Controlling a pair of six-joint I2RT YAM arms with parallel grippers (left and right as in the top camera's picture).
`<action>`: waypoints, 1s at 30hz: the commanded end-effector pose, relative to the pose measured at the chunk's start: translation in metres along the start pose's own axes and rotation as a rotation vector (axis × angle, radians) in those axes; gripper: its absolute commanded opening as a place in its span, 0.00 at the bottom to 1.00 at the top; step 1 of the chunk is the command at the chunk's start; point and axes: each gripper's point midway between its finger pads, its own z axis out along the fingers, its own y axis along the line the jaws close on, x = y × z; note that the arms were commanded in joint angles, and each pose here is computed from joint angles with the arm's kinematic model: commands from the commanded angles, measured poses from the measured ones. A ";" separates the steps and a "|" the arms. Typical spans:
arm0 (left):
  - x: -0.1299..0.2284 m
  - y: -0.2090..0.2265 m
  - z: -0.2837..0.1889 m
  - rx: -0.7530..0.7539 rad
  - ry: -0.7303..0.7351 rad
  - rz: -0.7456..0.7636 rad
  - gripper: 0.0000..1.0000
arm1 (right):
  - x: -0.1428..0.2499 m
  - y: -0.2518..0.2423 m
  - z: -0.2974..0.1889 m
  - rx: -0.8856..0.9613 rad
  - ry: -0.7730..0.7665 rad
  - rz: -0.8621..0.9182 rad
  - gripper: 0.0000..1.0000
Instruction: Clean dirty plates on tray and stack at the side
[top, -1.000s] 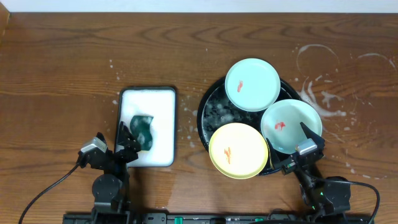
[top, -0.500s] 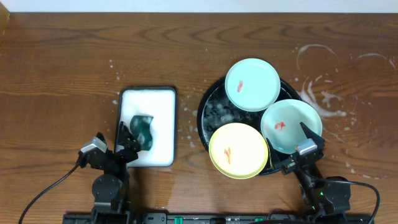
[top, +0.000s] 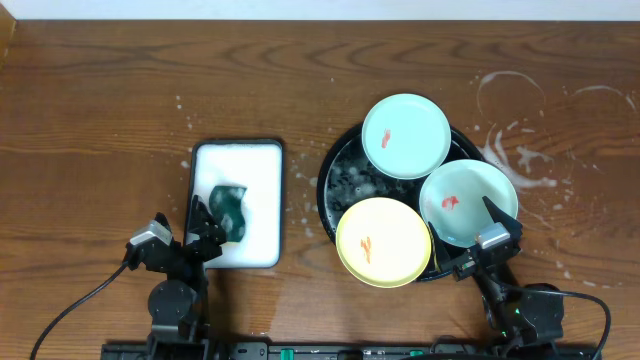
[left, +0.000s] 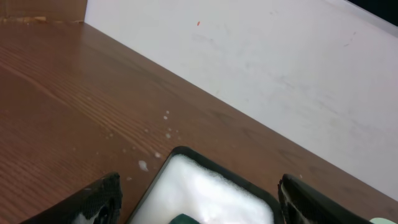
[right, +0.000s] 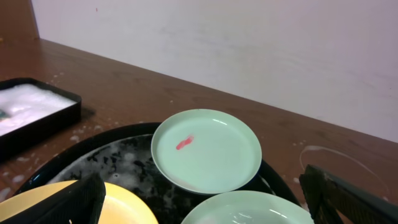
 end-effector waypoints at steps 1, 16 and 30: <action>0.013 0.008 0.001 -0.029 0.032 0.026 0.81 | -0.002 0.003 0.000 -0.012 -0.010 -0.014 0.99; -0.039 -0.061 -0.015 0.291 -0.057 -0.063 0.81 | -0.058 0.008 -0.009 -0.072 -0.168 0.140 0.99; -0.139 -0.116 -0.011 0.108 0.322 0.147 0.81 | -0.183 -0.006 0.010 -0.139 0.159 0.216 0.99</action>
